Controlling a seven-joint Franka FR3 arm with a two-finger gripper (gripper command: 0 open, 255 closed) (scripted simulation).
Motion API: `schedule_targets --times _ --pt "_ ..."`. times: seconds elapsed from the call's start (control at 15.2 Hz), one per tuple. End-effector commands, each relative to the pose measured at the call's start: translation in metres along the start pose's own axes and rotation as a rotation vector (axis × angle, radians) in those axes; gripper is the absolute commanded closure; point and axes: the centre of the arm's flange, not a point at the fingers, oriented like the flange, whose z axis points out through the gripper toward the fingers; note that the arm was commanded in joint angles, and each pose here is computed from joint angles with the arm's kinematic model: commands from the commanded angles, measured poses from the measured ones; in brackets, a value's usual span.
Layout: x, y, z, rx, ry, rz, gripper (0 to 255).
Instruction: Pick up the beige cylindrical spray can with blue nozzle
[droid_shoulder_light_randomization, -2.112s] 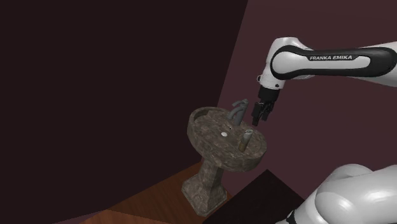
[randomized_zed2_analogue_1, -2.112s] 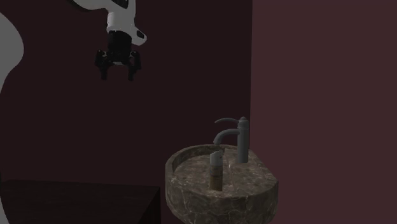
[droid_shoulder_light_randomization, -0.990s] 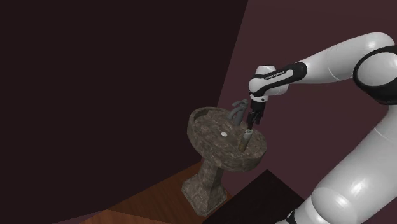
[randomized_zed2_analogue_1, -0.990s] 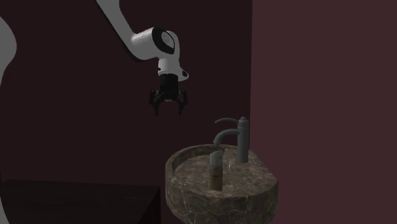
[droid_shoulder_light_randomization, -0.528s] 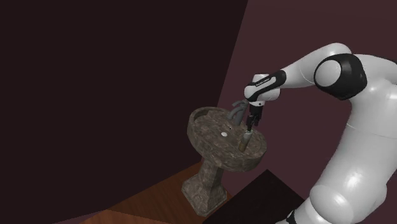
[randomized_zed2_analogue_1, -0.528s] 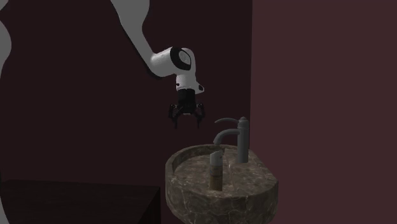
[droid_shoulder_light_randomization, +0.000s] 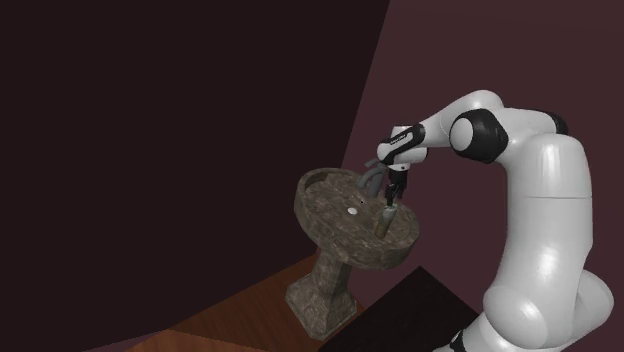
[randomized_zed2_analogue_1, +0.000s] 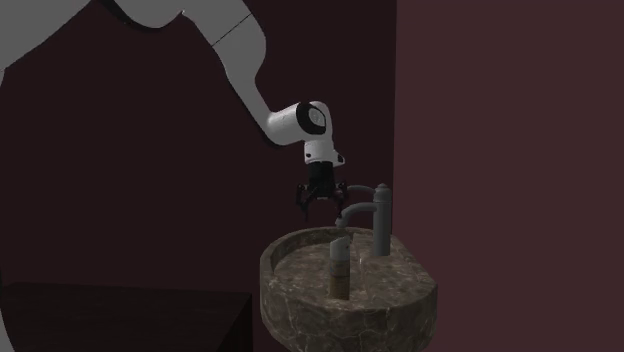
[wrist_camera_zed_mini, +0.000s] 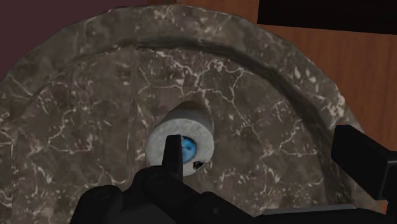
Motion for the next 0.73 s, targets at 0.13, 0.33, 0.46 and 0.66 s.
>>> schedule_targets --times 0.13,0.33,0.46,0.66 --pt "0.019 0.040 0.029 -0.011 -0.015 -0.005 0" --pt "0.025 0.046 0.044 -0.013 -0.018 -0.005 0" --pt "0.028 0.046 0.054 -0.013 -0.018 -0.005 0" --pt "0.032 0.045 0.069 -0.013 -0.018 -0.005 0"
